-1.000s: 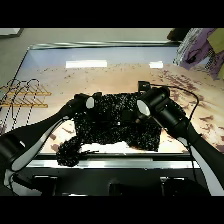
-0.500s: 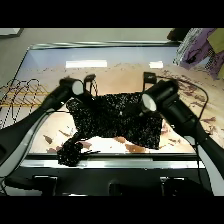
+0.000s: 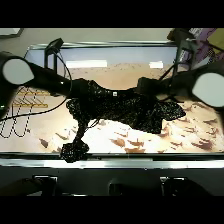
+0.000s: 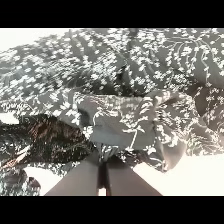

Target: Fold the clothes and pants, and hang the long-sleeved shirts on hangers.

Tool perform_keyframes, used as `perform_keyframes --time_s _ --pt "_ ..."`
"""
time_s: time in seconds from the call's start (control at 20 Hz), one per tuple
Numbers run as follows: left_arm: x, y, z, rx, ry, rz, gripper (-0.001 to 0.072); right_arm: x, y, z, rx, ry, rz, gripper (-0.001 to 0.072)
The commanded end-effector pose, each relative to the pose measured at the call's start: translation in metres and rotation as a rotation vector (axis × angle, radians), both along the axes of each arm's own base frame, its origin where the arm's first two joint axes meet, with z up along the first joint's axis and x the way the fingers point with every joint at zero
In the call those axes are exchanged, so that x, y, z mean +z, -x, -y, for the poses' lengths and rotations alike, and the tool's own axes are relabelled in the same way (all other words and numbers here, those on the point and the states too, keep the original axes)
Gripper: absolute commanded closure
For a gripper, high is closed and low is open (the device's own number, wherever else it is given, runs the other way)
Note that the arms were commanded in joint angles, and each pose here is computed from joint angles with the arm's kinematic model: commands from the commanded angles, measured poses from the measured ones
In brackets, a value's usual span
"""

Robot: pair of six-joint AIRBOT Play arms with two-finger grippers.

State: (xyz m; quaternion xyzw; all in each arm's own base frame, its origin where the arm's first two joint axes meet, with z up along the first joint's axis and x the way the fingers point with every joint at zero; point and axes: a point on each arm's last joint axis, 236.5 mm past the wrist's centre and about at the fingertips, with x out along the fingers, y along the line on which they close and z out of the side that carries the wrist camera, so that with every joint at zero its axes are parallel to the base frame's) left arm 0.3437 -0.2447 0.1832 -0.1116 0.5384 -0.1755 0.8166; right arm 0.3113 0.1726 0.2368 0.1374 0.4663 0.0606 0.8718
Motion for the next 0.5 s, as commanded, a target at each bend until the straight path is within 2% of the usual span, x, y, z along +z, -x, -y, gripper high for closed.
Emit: perform_keyframes --time_s 0.0,0.2,0.3,0.45 --pt "0.002 0.041 -0.003 0.001 -0.018 -0.067 0.0683 0.004 0.035 0.002 0.063 0.041 -0.037 0.0683" --pt "-0.062 0.082 0.021 -0.009 -0.055 -0.2 0.0683 -0.062 0.046 0.023 0.019 0.308 -0.122 0.0684" --pt "-0.1 0.091 0.026 -0.007 -0.076 -0.246 0.0682 -0.106 0.044 0.019 -0.019 0.296 -0.154 0.0684" --pt "-0.143 0.088 0.027 0.063 -0.03 -0.294 0.0682 -0.159 0.037 -0.001 -0.045 0.216 -0.155 0.0684"
